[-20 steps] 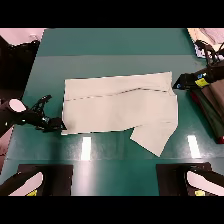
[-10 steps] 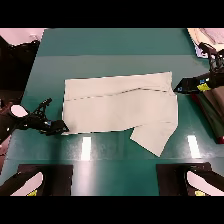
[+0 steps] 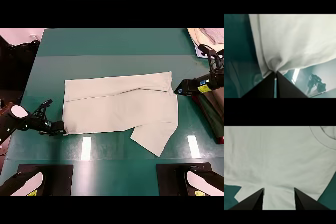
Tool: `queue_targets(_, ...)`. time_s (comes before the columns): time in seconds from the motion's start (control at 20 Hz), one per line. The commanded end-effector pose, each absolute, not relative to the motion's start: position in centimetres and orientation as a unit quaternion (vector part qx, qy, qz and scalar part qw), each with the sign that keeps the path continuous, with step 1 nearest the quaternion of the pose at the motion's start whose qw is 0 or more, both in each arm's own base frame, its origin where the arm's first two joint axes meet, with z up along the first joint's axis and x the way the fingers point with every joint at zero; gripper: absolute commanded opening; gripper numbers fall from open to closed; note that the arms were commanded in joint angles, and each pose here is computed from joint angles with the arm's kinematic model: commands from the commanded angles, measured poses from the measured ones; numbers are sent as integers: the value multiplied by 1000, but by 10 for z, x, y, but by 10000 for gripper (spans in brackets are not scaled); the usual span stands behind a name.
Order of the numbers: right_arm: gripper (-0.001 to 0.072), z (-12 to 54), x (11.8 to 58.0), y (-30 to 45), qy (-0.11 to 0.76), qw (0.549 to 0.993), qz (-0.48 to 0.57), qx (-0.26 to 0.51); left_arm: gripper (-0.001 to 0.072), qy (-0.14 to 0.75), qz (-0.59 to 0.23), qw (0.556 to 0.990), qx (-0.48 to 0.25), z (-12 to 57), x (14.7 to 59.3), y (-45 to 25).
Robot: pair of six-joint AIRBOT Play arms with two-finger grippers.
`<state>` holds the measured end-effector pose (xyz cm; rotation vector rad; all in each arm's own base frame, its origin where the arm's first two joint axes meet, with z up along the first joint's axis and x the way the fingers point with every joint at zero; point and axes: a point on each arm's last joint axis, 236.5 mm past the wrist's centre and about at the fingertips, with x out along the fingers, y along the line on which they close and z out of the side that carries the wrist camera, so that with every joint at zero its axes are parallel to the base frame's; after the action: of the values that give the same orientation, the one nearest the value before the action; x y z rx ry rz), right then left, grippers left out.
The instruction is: Fold the shirts.
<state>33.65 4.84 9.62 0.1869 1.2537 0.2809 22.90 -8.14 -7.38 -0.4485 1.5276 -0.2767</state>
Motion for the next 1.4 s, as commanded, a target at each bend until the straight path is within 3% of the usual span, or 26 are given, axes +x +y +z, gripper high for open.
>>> queue_targets(0.0,428,81,318,41,617,771,124,97,24,677,-141,696,-192,-55,238,-83)
queue_targets(0.25,428,2,261,17,704,686,78,169,24,666,-172,705,-170,-19,252,-85)
queue_targets(0.6,428,-70,193,24,763,603,50,229,25,661,-171,711,-170,-19,256,-85)
queue_targets(0.9,427,-88,196,50,738,606,56,291,25,659,-170,712,-170,-19,257,-84)
queue_targets(1.0,422,-90,199,54,737,614,62,275,25,659,-169,713,-170,-19,258,-84)
queue_targets(1.1,262,-92,201,62,737,621,73,255,25,659,-169,713,-170,-19,257,-84)
queue_targets(1.2,48,-94,199,63,743,626,80,224,24,660,-170,712,-170,-19,257,-84)
queue_targets(1.35,18,-80,189,47,765,618,84,157,24,669,-175,703,-169,-18,250,-86)
